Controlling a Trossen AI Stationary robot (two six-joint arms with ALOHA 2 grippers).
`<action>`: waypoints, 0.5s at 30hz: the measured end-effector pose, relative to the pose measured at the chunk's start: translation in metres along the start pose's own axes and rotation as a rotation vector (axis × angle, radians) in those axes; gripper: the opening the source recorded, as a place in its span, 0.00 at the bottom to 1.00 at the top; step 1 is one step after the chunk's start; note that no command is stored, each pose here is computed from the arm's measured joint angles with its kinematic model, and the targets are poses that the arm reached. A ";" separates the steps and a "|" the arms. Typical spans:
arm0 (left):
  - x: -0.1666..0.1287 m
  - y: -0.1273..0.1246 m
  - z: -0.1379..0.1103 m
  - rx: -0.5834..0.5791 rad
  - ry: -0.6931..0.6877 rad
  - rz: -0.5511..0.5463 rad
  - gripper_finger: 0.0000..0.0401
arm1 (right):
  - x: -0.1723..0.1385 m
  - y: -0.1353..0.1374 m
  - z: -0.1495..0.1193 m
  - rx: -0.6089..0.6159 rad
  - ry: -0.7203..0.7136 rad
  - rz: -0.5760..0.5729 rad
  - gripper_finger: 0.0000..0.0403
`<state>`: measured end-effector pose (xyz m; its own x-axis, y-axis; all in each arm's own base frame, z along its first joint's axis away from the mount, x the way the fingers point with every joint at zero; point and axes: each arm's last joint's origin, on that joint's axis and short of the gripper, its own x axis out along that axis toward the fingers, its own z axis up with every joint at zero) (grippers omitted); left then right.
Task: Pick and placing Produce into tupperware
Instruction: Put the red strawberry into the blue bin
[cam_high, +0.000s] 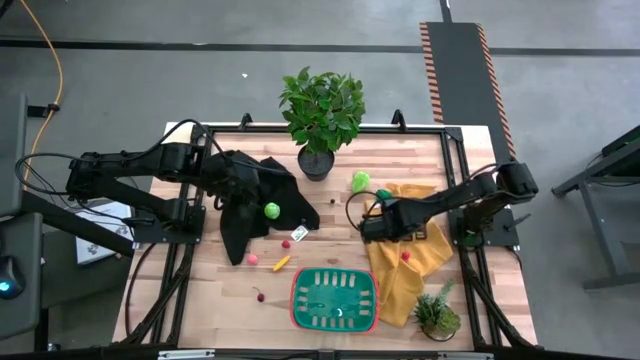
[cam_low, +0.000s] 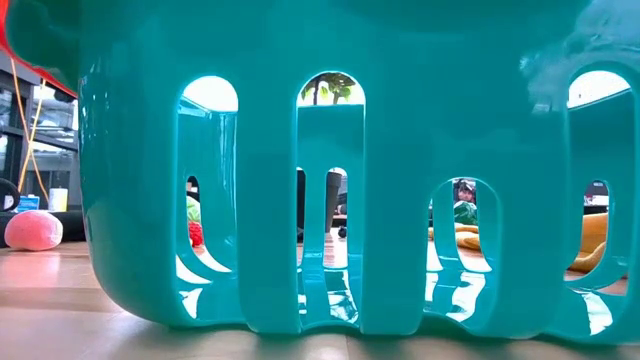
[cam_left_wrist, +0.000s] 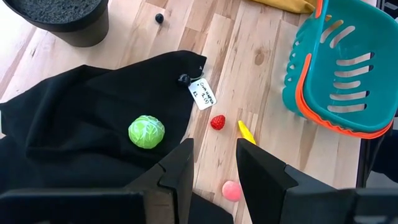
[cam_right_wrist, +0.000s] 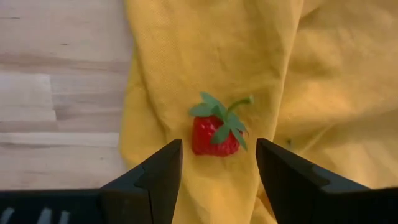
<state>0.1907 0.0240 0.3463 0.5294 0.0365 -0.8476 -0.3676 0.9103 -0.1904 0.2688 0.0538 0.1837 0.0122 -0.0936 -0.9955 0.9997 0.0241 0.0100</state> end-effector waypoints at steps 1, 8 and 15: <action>0.000 0.000 0.000 0.000 0.000 0.000 0.28 | 0.000 0.000 0.001 0.003 -0.004 0.001 0.49; 0.000 0.000 0.000 0.005 0.005 0.001 0.28 | 0.002 0.002 0.007 0.013 0.001 0.013 0.49; 0.000 0.000 -0.001 0.018 0.012 0.003 0.28 | 0.021 -0.003 0.003 0.044 0.064 0.027 0.49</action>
<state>0.1897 0.0239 0.3456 0.5192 0.0348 -0.8540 -0.3558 0.9173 -0.1789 0.2658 0.0488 0.1634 0.0395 -0.0296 -0.9988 0.9990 -0.0178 0.0401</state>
